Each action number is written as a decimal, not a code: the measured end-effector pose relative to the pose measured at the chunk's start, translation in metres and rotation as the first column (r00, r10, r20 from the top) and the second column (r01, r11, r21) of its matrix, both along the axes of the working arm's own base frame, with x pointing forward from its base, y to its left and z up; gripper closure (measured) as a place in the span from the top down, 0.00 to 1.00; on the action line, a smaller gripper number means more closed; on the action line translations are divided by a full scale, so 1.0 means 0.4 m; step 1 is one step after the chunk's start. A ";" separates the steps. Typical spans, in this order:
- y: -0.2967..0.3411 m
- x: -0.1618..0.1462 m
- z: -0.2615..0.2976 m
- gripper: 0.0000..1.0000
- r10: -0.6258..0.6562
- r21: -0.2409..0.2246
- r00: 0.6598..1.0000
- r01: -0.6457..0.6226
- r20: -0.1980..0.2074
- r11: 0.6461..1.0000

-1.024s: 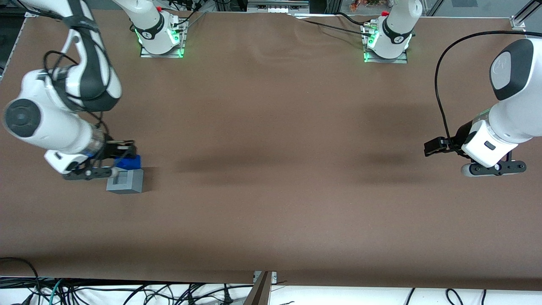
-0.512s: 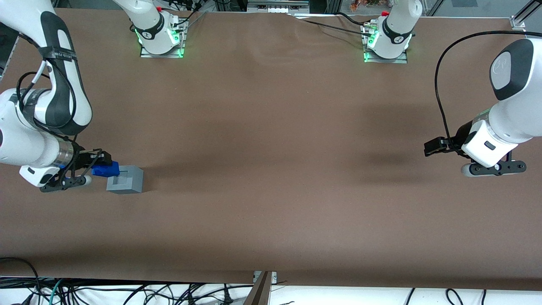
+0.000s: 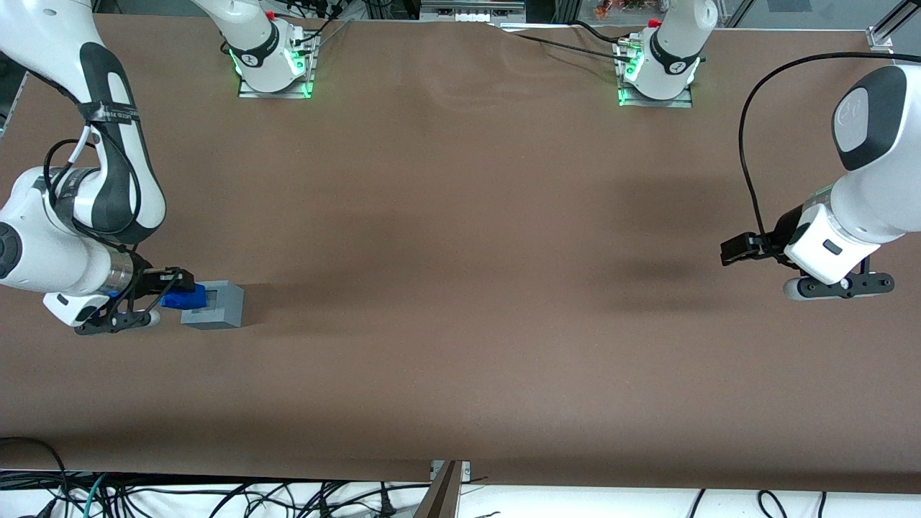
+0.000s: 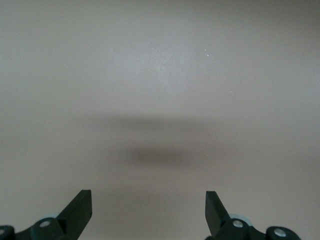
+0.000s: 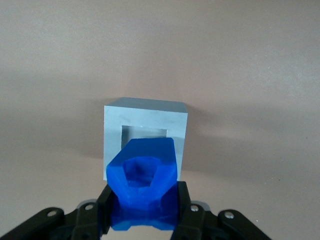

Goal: Insert blue part into gray base with right arm
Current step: 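Lower the blue part into the gray base's square opening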

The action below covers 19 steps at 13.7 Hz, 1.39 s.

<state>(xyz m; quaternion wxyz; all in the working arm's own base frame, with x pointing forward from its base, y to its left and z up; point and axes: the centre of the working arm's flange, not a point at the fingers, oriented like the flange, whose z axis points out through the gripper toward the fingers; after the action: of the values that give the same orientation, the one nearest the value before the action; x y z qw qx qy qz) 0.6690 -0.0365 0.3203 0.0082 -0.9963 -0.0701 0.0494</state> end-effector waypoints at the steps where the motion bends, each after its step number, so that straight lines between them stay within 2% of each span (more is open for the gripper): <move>1: 0.000 0.000 -0.001 0.51 -0.008 0.000 1.000 0.008 -0.001 1.000; 7: 0.007 0.001 -0.029 0.51 -0.036 0.002 0.999 0.037 -0.014 0.999; 13: 0.023 0.010 -0.033 0.51 -0.056 0.001 0.998 0.056 0.011 0.998; 19: 0.025 0.012 -0.052 0.51 -0.067 0.000 0.998 0.067 0.009 0.998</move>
<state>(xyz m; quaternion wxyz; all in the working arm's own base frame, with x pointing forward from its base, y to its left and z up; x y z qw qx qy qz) 0.6739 -0.0264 0.2997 0.0093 -0.9983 -0.0367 0.0446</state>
